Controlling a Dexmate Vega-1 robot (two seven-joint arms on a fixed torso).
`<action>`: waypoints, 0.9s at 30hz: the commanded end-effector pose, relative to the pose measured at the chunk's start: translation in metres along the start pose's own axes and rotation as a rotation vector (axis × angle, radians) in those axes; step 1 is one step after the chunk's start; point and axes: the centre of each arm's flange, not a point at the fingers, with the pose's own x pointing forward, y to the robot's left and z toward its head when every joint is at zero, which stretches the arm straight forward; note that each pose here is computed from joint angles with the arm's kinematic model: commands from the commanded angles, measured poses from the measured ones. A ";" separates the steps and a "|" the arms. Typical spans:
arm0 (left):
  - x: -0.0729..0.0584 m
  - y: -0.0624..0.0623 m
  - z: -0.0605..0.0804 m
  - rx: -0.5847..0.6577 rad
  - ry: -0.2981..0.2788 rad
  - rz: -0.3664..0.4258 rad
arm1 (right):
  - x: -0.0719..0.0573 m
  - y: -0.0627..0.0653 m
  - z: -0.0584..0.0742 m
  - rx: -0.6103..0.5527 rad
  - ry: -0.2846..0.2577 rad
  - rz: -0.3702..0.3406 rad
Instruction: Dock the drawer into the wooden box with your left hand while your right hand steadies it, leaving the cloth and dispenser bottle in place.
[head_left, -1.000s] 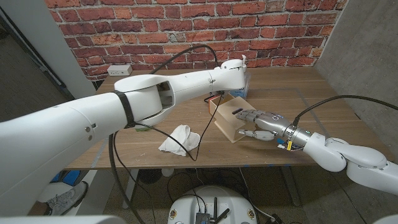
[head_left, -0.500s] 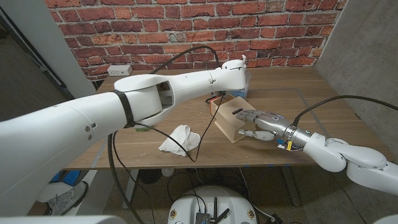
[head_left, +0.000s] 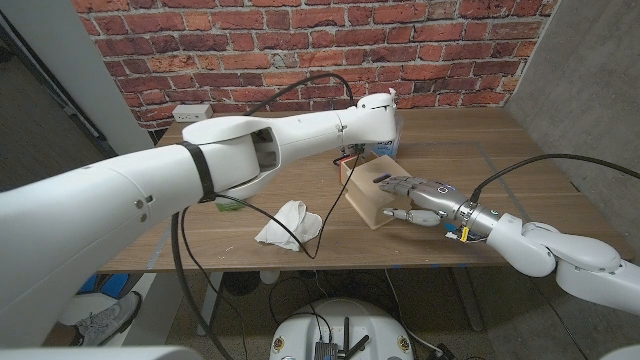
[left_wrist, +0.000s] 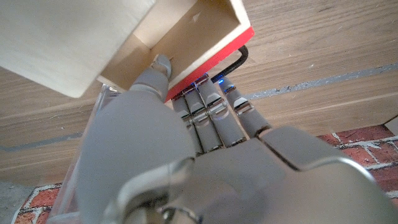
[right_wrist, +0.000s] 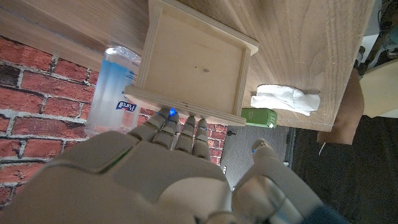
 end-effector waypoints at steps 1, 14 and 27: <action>-0.002 0.003 0.000 0.002 0.009 -0.034 | 0.002 0.001 -0.001 0.008 -0.001 0.005; -0.007 0.010 0.003 0.013 0.006 -0.055 | 0.002 0.001 -0.003 0.016 -0.002 0.002; -0.013 0.017 0.002 0.007 -0.009 -0.071 | 0.003 0.001 -0.004 0.018 0.002 -0.002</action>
